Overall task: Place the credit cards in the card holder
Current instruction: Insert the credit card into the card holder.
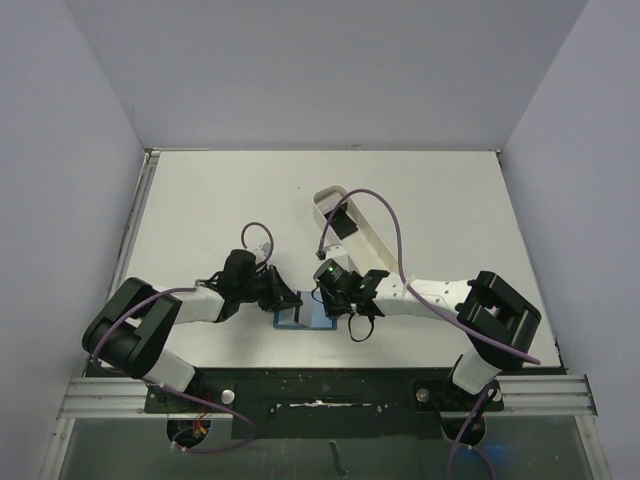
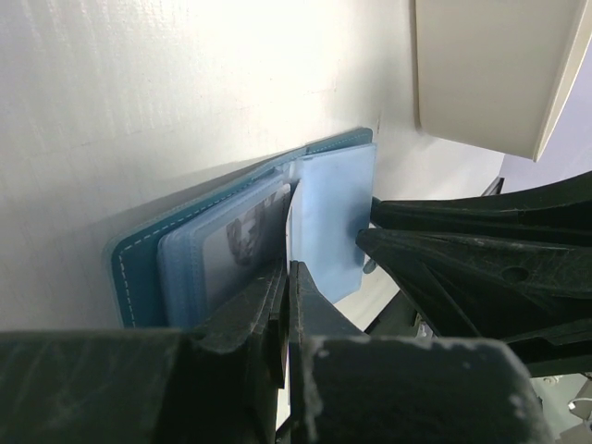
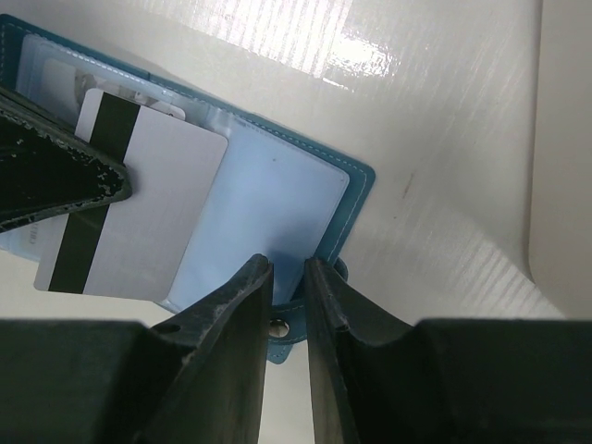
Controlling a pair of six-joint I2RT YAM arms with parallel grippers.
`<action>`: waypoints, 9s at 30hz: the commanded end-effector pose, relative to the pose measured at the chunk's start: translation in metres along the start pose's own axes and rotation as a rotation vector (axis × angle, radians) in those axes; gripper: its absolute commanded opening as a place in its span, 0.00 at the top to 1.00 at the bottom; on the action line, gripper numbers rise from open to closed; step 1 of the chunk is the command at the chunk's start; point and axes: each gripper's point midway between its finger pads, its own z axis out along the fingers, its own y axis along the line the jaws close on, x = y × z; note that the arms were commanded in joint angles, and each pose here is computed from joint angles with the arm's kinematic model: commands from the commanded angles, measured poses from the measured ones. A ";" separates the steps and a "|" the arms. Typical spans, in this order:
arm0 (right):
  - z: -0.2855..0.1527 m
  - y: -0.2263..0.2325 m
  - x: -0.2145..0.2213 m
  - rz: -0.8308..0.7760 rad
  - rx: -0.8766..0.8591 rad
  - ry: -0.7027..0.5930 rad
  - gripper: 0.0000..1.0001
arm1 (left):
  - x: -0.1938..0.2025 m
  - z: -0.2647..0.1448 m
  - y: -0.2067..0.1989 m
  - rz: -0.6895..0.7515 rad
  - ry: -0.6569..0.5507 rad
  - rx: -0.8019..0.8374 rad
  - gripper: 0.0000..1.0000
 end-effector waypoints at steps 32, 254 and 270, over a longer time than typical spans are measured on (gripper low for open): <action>-0.012 0.002 -0.014 0.046 0.006 -0.067 0.78 | 0.005 0.009 0.003 0.006 -0.048 -0.015 1.00; -0.029 0.011 -0.018 0.123 0.015 -0.126 0.72 | -0.008 -0.033 -0.017 0.106 -0.142 -0.200 0.51; -0.006 -0.003 0.013 0.109 0.075 -0.044 0.76 | -0.003 -0.029 -0.007 0.092 -0.114 -0.184 0.50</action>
